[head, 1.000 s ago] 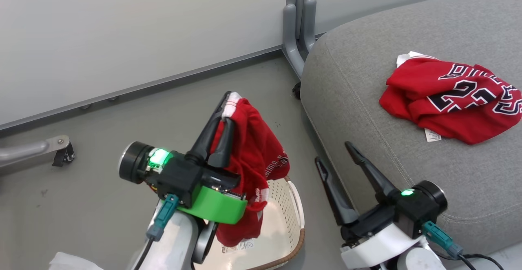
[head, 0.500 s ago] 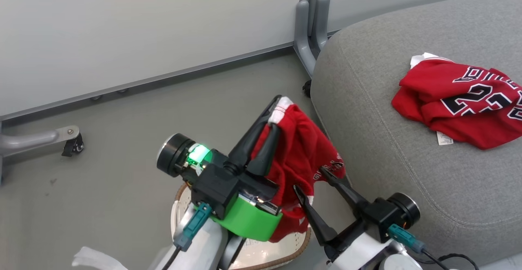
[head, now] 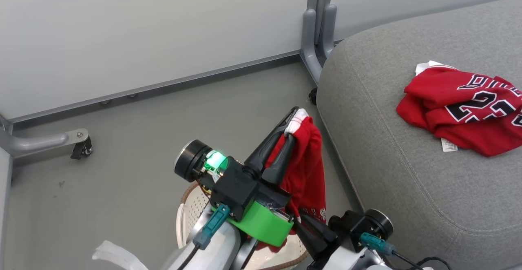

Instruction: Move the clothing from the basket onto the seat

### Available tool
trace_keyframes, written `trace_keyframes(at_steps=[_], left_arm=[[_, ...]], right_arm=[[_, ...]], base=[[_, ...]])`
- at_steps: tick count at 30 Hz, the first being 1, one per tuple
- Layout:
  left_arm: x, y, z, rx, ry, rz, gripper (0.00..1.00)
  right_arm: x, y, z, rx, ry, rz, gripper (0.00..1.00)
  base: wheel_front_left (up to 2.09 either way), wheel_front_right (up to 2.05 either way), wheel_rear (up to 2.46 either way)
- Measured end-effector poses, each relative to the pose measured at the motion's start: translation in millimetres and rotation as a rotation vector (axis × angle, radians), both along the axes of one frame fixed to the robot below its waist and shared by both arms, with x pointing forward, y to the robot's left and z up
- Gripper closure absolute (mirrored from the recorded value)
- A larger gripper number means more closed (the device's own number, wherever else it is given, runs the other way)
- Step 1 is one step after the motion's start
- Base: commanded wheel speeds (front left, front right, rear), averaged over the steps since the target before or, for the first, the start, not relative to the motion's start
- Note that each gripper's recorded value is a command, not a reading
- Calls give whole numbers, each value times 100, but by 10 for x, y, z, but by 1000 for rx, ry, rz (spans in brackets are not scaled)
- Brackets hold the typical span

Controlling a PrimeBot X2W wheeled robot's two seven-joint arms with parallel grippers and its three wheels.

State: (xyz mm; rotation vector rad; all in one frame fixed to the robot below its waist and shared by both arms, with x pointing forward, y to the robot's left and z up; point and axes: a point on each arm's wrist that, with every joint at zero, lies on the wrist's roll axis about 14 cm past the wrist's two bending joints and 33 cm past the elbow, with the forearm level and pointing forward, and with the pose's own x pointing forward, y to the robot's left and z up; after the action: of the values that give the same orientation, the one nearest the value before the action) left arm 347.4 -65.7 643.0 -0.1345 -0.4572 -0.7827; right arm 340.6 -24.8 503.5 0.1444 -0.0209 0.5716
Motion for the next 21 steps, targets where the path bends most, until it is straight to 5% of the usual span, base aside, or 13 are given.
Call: trace_keyframes(at_steps=[14, 15, 16, 17, 21], left_arm=[[130, 132, -301, 53, 74, 61, 100], [133, 136, -318, 54, 79, 63, 82], [139, 137, -383, 68, 93, 64, 9], [136, 138, -448, 83, 105, 62, 0], [156, 154, -580, 113, 133, 71, 0]], right_arm=[[-11, -169, -43, -16, 10, -22, 100], [-9, -179, -40, -16, 9, -25, 100], [-8, -188, -38, -16, 8, -27, 100], [-7, -195, -36, -17, 7, -30, 100], [1, -211, -20, -14, 3, -35, 100]], base=[[0, 0, 0], [0, 0, 0], [0, 0, 0], [0, 0, 0], [0, 0, 0]])
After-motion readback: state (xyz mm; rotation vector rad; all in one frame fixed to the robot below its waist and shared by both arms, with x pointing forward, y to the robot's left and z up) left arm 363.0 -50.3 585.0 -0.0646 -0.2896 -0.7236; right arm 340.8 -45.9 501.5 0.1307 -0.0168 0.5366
